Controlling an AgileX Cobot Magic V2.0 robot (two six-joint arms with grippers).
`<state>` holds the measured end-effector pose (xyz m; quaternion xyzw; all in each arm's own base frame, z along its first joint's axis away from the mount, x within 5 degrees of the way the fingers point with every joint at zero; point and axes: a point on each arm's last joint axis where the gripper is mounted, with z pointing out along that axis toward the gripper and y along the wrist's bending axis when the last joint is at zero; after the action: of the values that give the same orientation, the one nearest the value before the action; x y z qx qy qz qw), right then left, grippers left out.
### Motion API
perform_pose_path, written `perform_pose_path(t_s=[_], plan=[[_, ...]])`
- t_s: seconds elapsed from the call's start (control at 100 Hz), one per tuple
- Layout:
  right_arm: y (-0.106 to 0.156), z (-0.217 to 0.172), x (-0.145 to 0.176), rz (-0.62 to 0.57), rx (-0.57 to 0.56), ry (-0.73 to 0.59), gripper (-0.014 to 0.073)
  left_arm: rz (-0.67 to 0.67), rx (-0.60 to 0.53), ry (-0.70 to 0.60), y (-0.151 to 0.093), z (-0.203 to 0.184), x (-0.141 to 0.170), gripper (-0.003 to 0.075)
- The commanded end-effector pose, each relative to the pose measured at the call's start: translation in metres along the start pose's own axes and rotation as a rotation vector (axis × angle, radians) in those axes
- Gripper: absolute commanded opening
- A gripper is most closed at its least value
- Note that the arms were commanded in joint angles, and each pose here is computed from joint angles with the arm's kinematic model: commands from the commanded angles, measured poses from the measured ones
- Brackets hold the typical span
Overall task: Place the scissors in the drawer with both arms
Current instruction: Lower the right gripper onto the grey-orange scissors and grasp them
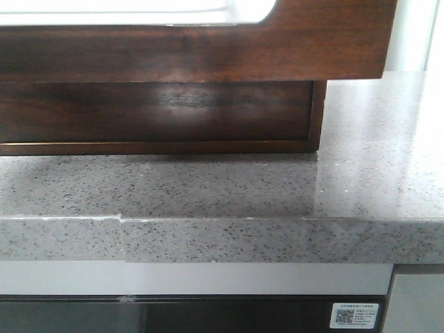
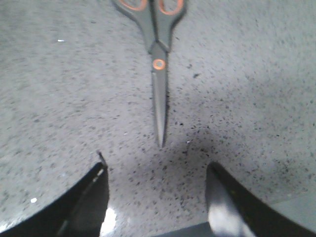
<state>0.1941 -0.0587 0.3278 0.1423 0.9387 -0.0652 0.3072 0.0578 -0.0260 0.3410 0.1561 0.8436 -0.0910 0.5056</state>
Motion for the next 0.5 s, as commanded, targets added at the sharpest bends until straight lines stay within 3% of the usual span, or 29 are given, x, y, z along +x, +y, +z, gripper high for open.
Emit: perform_pose_path(t_s=[0.0, 0.49], plan=[[-0.01, 0.01, -0.02, 0.014, -0.035, -0.008, 0.0349, -0.012, -0.006, -0.122, 0.001, -0.005, -0.017, 0.0511], [-0.021, 0.095, -0.08, -0.091, -0.093, 0.215, 0.0346, -0.014, -0.012, -0.138, 0.001, -0.004, -0.017, 0.0511]])
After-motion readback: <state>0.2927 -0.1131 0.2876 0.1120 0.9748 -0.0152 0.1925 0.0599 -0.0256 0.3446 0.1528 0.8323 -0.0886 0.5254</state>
